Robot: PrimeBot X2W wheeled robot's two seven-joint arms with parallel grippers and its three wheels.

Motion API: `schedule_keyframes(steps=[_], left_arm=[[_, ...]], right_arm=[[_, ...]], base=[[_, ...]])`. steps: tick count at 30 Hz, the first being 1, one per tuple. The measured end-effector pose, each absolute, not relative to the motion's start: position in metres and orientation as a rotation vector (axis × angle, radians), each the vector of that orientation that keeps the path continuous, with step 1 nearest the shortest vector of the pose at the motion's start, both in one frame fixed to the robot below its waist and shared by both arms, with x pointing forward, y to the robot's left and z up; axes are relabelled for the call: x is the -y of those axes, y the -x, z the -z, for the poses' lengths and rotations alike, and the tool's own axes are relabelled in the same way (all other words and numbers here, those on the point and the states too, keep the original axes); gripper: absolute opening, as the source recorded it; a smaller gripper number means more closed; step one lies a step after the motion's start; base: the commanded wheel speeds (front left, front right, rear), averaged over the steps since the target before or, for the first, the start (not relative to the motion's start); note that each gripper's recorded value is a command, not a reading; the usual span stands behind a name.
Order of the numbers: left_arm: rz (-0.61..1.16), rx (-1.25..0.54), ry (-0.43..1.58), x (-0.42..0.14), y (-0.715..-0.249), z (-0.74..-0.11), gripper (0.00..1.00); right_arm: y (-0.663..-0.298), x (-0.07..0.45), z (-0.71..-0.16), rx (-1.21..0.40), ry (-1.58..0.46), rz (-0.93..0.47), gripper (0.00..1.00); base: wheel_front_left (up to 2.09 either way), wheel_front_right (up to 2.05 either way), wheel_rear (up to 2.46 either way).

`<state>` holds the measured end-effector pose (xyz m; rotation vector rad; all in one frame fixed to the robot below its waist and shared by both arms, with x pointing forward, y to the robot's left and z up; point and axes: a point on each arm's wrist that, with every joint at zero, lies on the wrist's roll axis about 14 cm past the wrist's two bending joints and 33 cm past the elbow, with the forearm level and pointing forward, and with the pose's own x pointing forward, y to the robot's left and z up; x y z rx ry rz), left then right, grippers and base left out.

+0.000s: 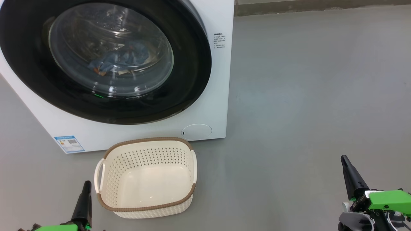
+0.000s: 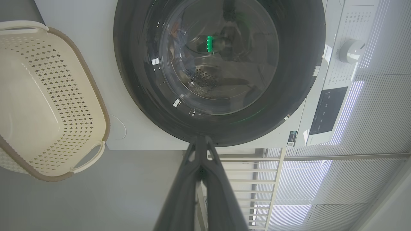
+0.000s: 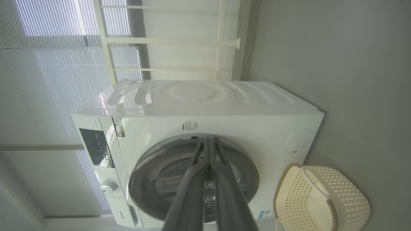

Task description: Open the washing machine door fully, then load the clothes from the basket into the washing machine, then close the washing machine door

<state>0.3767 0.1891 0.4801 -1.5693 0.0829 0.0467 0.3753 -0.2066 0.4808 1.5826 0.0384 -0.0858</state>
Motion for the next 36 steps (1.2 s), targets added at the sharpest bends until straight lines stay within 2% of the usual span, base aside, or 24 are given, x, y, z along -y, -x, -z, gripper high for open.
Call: schedule_keyframes(steps=[36], left_arm=[[-0.047, -0.083, 1.57, -0.189, -0.3767, -0.4801, 0.0]], right_arm=[[-0.3753, 0.2066, -0.4808, -0.038, -1.583, 0.086, 0.0]], base=[[0.0, 0.0, 0.0]])
